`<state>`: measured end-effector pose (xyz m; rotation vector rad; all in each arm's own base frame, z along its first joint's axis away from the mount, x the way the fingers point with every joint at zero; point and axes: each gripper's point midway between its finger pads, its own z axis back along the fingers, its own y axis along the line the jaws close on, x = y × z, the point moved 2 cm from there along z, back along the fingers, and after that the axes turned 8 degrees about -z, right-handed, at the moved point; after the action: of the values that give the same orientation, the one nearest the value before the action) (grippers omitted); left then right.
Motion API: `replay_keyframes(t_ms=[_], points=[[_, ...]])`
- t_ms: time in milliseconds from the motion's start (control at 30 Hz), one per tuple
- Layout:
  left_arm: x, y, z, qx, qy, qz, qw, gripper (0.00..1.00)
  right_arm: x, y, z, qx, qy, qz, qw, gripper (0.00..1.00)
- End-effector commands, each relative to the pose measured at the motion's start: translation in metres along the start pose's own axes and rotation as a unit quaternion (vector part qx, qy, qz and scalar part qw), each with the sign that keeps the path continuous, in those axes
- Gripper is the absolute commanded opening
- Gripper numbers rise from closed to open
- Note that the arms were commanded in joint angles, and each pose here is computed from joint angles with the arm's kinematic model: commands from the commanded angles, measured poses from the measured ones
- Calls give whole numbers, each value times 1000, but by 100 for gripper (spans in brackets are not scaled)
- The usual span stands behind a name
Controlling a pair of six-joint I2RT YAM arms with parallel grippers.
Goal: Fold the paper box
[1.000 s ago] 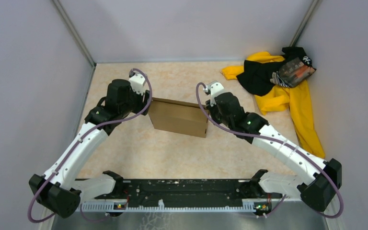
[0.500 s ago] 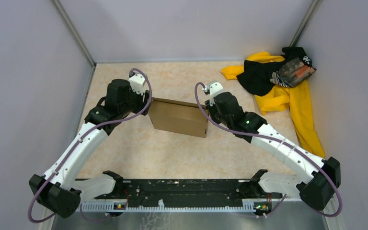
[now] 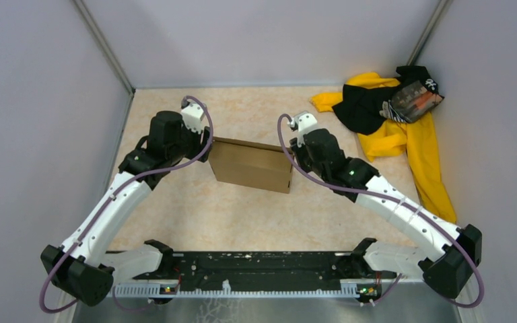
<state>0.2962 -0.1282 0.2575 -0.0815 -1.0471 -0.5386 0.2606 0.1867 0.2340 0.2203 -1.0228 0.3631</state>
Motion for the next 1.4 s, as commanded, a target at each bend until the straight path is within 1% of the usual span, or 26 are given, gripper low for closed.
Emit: replay_keyframes(t_ms=[0, 233, 467, 567, 733, 833, 933, 1100, 1367], points=[[4, -2, -1, -7, -10, 6, 1000, 68, 41, 0, 16, 0, -71, -20, 997, 23], [3, -2, -2, -8, -9, 6, 1000, 68, 39, 0, 14, 0, -69, -18, 997, 21], [3, -3, -3, -11, -8, 7, 1000, 67, 37, 1, 11, 0, -64, -15, 998, 13], [3, -3, -3, -10, -7, 7, 1000, 66, 37, 1, 9, -2, -62, -14, 998, 12], [2, -1, -3, -6, -7, 8, 1000, 72, 36, 1, 6, -5, -58, -11, 998, 10], [3, 0, -2, -1, -9, 8, 1000, 72, 36, 2, 4, -5, -58, -11, 998, 10], [4, 2, -1, 2, -10, 9, 1000, 69, 38, 2, 3, -5, -58, -10, 998, 9], [2, 4, -2, 7, -8, 12, 1000, 61, 39, 3, 2, -6, -58, -7, 998, 9], [1, 4, -3, 7, -7, 14, 1000, 59, 43, 1, -1, -12, -60, 5, 998, 8]])
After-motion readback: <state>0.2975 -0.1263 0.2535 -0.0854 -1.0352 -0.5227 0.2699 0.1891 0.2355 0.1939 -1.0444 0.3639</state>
